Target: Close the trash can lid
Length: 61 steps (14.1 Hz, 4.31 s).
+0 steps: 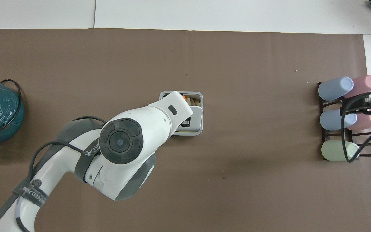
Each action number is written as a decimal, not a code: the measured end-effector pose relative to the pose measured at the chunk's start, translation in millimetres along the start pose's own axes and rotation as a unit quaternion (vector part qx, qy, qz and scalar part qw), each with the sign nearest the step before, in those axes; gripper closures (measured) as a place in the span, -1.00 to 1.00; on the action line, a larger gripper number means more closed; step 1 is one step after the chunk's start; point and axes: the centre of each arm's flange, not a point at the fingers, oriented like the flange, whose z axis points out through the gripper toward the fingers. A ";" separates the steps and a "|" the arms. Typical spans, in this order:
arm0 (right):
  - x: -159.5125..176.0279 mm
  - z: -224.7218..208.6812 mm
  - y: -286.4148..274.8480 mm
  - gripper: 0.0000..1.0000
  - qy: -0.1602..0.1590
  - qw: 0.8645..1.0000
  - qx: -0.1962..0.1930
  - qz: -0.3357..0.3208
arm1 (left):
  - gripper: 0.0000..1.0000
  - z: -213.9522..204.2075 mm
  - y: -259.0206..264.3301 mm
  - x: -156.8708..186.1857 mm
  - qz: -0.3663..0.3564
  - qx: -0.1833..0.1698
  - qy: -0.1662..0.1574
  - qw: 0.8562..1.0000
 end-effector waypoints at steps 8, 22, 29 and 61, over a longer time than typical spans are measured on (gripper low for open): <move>0.0 0.0 0.0 -1.00 0.000 1.000 0.000 0.000 | 0.97 65.2 -6.3 14.0 -0.008 -0.005 0.023 1.000; 0.0 0.0 0.0 -1.00 0.000 1.000 0.000 0.000 | 0.97 78.5 5.6 10.9 0.002 -0.006 0.018 1.000; 0.0 0.0 0.0 -1.00 0.000 1.000 0.000 0.000 | 0.97 73.0 14.1 8.5 0.008 0.004 -0.011 1.000; 0.0 0.0 0.0 -1.00 0.000 1.000 0.000 0.000 | -1.00 -232.9 -343.1 58.1 -0.058 0.089 -0.130 0.986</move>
